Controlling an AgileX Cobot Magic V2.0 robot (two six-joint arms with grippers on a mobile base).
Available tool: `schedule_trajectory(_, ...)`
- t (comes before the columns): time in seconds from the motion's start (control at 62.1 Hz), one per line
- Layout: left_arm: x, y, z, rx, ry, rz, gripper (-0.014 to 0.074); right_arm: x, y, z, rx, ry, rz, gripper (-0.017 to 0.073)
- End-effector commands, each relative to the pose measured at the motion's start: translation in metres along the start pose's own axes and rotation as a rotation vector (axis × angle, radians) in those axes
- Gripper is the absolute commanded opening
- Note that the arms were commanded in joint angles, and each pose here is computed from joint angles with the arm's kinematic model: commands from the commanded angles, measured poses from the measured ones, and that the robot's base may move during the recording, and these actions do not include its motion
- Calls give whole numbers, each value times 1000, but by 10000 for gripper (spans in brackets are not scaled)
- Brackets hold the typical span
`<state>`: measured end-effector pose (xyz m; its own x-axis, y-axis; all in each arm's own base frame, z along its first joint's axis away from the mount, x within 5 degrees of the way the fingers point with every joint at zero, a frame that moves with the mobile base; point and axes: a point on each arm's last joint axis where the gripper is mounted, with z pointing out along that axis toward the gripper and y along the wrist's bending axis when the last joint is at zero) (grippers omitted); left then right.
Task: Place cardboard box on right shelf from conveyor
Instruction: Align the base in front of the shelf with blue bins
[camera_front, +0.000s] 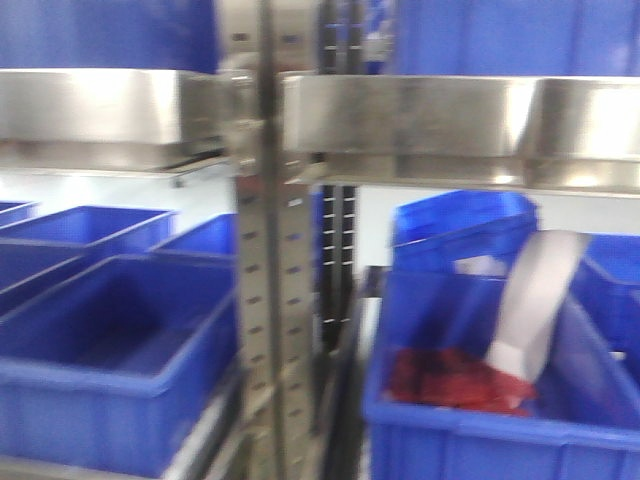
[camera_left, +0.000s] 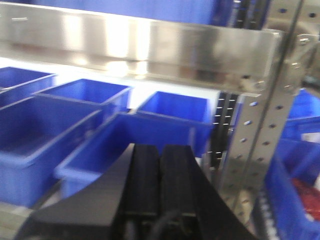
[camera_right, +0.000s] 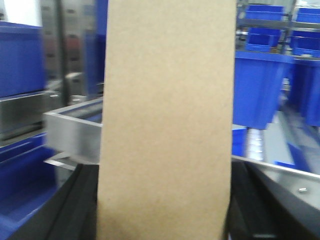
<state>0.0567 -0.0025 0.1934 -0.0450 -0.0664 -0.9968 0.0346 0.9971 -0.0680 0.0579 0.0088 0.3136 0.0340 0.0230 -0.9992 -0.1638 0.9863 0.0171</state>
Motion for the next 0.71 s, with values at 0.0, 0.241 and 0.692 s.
schedule_trajectory(0.0, -9, 0, -1, 4, -90, -7, -119, -19, 1, -1, -4, -131, -25, 41)
schedule_trajectory(0.241, -9, 0, -1, 4, -90, -7, -119, -19, 1, -1, -4, -131, -25, 41)
schedule_trajectory(0.692, -9, 0, -1, 4, -90, -7, -119, -19, 1, -1, -4, -131, -25, 41)
